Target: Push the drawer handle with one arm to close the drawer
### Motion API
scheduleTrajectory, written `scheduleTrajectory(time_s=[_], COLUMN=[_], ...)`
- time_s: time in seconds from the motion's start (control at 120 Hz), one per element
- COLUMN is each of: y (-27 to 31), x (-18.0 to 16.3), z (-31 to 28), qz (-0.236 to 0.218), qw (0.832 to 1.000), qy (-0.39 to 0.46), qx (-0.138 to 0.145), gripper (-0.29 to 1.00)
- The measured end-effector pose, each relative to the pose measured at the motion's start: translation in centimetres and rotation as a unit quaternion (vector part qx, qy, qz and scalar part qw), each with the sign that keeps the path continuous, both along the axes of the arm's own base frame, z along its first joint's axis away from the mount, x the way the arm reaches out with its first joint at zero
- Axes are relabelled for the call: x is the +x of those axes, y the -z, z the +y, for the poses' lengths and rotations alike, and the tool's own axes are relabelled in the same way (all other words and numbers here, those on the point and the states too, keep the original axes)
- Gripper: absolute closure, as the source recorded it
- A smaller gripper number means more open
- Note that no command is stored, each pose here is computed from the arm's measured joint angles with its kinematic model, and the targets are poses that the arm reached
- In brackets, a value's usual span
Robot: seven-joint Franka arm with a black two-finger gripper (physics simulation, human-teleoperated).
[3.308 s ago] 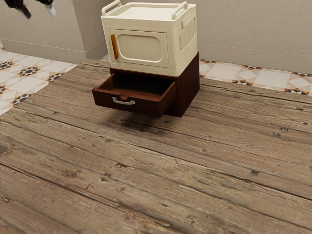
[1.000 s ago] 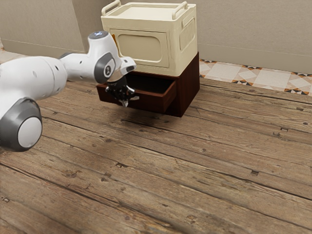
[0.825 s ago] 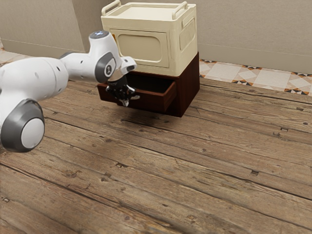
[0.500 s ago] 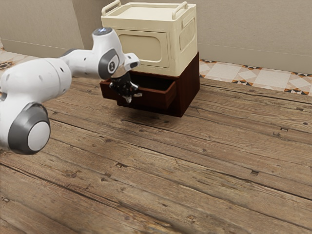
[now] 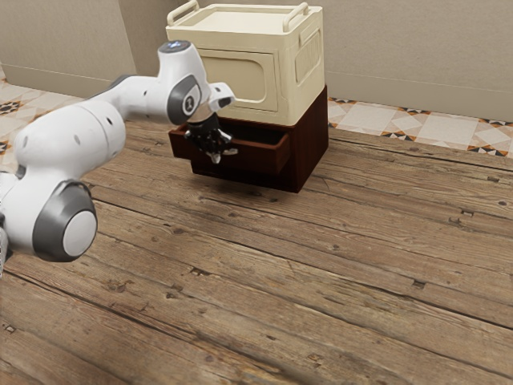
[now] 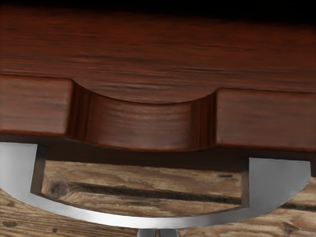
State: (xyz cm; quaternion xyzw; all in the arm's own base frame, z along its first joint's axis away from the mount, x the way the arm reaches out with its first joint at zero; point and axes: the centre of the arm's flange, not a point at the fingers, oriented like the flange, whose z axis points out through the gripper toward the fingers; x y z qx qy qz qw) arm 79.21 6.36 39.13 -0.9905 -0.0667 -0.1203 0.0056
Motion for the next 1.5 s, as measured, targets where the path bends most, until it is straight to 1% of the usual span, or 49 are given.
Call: scheduleTrajectory(time_s=[0.533, 0.917, 1.117, 1.5], y=[-0.2, 1.7, 1.4, 0.5], x=[1.8, 2.4, 2.7, 3.1], z=[-0.7, 0.2, -0.3, -0.4], qz=[-0.008, -0.008, -0.023, -0.051], qw=[1.0, 1.0, 0.999, 0.998], qy=[0.014, 0.014, 0.021, 0.03], qx=[0.009, 0.009, 0.006, 0.011], gripper=[0.79, 0.79, 0.79, 0.79])
